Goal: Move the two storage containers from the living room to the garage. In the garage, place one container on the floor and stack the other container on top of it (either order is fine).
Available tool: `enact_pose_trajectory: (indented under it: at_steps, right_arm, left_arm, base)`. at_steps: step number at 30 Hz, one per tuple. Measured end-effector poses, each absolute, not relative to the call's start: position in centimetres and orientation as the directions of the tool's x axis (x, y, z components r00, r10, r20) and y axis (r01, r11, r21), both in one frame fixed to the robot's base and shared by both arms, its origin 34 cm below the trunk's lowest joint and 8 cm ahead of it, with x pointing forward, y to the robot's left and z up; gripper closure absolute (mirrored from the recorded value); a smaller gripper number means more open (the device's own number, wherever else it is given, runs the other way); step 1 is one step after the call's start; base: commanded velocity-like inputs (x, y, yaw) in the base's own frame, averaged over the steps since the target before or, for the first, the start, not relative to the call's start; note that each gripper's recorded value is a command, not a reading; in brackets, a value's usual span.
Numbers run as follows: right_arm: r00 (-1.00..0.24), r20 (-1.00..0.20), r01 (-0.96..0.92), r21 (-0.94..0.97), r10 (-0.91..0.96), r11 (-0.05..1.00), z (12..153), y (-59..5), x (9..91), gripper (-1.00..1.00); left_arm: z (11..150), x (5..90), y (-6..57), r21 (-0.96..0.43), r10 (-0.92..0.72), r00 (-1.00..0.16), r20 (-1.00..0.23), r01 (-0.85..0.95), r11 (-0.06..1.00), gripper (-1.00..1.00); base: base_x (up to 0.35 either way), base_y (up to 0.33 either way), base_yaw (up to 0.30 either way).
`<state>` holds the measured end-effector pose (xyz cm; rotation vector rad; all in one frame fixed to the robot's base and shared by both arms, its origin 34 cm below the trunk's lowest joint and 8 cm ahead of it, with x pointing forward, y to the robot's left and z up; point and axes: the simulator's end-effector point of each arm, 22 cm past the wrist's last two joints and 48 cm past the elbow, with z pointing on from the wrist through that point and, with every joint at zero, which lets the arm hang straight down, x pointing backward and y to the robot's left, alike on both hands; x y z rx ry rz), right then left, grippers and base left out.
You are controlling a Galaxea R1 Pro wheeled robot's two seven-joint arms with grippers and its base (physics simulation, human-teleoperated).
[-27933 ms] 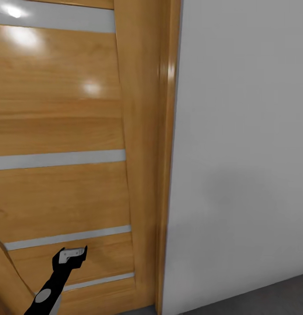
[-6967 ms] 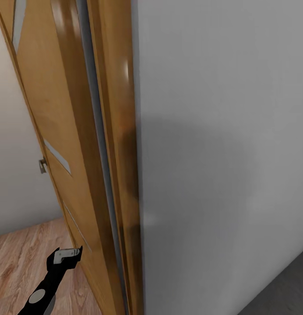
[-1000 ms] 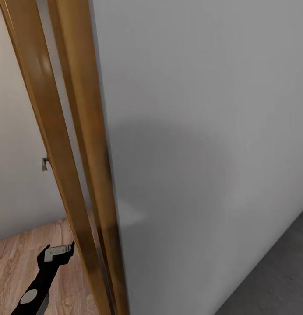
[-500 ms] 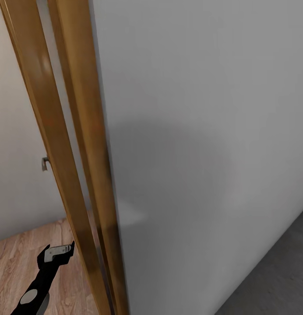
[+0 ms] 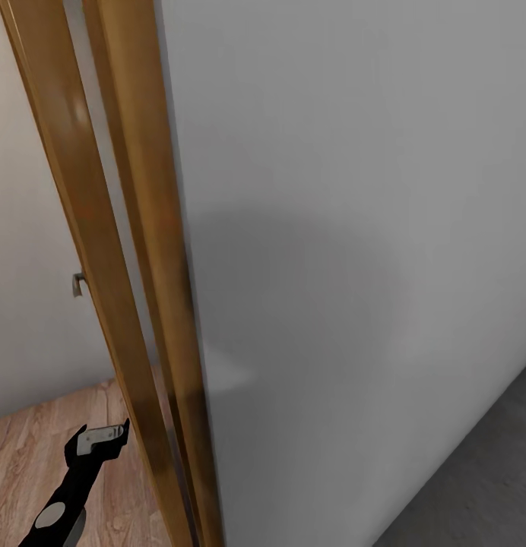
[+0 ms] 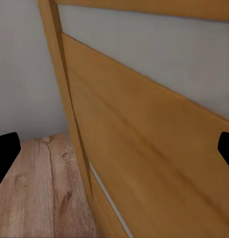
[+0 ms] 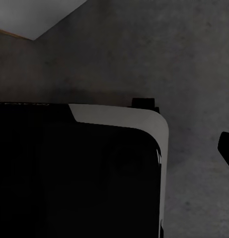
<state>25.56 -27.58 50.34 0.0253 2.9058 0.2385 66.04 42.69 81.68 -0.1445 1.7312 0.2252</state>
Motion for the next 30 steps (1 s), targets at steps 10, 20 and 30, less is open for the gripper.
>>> enact_pose_trajectory:
  at_steps: [10,20,30]
  right_arm:
    - [-0.974,-0.222,0.000,0.159,0.035,0.987,50.32,-27.67,25.57,-1.00]
    - [-0.974,-0.222,0.000,0.158,0.035,0.987,50.32,-27.68,25.56,-1.00]
    - [-0.974,-0.222,0.000,0.158,0.035,0.987,50.32,-27.68,25.56,-1.00]
  left_arm:
    - [81.68,66.03,42.71,0.069,0.031,-0.172,-0.985,-0.223,0.972,-1.00]
    - [81.68,66.03,42.72,0.069,0.031,-0.172,-0.985,-0.223,0.972,-1.00]
    - [81.68,66.03,42.72,0.069,0.031,-0.172,-0.985,-0.223,0.972,-1.00]
  base:
    - [0.000,0.000,0.000]
    - [0.000,0.000,0.000]
    - [0.000,0.000,0.000]
